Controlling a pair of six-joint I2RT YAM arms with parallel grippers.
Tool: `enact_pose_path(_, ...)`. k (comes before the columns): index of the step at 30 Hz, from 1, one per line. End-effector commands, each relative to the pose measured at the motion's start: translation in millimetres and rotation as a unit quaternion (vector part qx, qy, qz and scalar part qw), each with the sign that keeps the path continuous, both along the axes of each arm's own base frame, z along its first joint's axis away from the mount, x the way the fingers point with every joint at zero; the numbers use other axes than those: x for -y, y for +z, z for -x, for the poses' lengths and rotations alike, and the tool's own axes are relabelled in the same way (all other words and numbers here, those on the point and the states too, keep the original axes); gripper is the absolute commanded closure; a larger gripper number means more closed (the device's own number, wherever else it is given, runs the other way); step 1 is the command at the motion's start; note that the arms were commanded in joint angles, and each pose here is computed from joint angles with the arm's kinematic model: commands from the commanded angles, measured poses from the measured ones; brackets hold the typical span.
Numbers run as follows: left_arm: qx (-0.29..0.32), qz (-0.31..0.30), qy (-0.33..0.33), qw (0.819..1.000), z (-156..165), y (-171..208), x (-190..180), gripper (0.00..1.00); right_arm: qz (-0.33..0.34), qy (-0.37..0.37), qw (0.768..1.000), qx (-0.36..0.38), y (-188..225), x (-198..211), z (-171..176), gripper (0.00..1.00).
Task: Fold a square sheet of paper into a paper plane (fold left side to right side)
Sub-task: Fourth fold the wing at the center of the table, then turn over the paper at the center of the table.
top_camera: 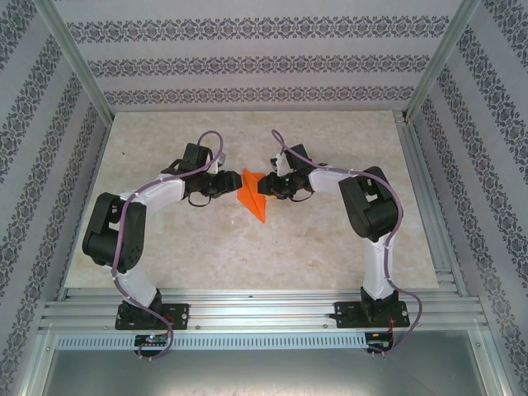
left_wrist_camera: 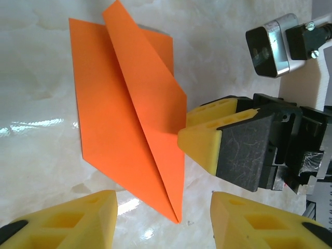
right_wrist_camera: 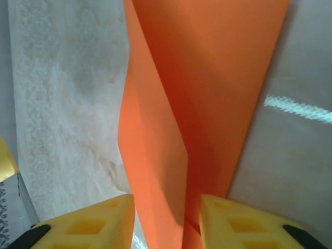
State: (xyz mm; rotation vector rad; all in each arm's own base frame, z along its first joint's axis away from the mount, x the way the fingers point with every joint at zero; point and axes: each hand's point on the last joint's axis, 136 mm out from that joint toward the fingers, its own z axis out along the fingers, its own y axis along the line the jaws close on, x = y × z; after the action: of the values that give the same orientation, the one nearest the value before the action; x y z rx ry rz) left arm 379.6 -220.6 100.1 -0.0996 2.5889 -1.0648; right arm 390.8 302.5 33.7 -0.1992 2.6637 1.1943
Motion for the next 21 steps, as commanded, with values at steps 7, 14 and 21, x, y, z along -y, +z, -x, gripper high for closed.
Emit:
enact_pose_path(7,0.038,0.019,0.012,0.999,-8.9,18.5,0.5,0.50,-0.038,0.006,0.999,0.004,10.7,-8.8,-8.3,0.79)
enact_pose_path(14,0.048,0.075,0.012,0.996,-6.7,34.3,10.1,0.39,-0.092,0.003,0.995,0.036,61.6,-8.4,-3.2,1.00)
enact_pose_path(21,0.087,0.159,0.031,0.983,-8.8,74.9,17.5,0.35,-0.153,-0.007,0.987,0.047,112.0,-6.2,6.6,1.00)
